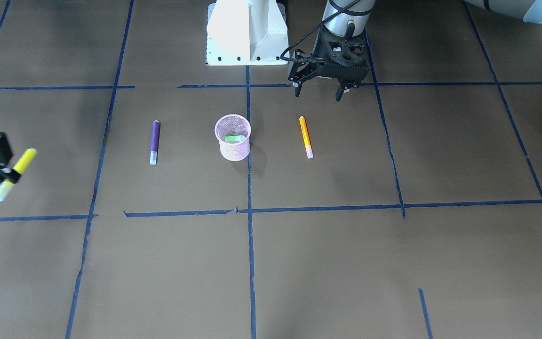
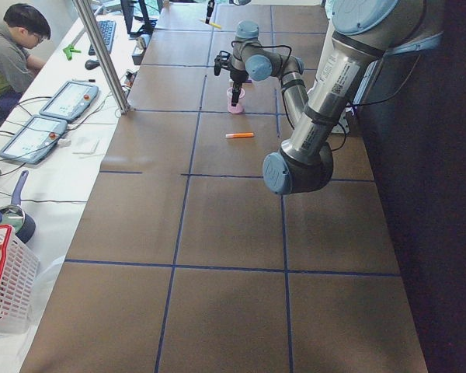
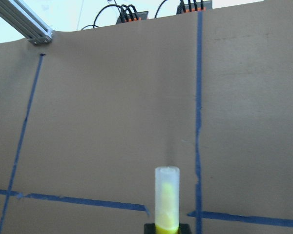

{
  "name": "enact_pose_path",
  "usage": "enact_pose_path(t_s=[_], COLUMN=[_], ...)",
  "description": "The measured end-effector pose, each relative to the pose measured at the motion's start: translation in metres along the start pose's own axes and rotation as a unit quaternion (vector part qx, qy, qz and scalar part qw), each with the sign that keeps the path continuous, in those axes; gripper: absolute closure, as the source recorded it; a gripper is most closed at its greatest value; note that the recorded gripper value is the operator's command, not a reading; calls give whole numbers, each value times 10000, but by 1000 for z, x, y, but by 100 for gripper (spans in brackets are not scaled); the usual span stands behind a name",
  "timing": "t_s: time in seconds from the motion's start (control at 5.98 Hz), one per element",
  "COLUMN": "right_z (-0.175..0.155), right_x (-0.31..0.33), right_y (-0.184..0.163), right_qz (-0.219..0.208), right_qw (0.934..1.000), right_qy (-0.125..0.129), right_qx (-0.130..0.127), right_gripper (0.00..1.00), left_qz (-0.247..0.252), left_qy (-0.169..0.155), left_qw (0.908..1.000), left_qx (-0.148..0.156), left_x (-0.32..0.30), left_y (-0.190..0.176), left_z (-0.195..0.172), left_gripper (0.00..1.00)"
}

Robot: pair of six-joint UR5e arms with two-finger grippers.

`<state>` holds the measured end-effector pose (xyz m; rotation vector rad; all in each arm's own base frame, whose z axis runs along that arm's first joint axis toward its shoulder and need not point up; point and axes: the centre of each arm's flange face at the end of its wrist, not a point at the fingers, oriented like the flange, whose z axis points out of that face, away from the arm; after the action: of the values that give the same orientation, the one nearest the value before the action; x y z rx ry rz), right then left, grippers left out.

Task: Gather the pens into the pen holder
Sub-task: 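Carry the yellow marker upright with the right gripper toward the pen cup, then lower the yellow marker into the pen cup and open right gripper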

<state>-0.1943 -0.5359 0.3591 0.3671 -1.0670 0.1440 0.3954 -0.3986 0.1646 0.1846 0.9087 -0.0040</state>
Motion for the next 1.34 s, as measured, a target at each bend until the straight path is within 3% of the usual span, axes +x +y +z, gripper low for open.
enact_pose_path(t_s=[0.5, 0.84, 1.34], right_z=[56, 87, 117], right_x=[-157, -239, -286], right_y=[54, 126, 226], right_qz=[169, 107, -81], right_qw=[9963, 9884, 9756], right_qy=[-319, -461, -320], right_qx=[782, 1440, 2171], right_gripper=[100, 100, 100], left_qz=[-58, -124, -162], left_qy=[-175, -351, -437], left_qw=[9998, 9992, 9987], left_qx=[-76, -165, -212], left_x=[-16, -25, -27], left_y=[0, 0, -1], left_z=[9, 17, 25], left_gripper=[0, 0, 0])
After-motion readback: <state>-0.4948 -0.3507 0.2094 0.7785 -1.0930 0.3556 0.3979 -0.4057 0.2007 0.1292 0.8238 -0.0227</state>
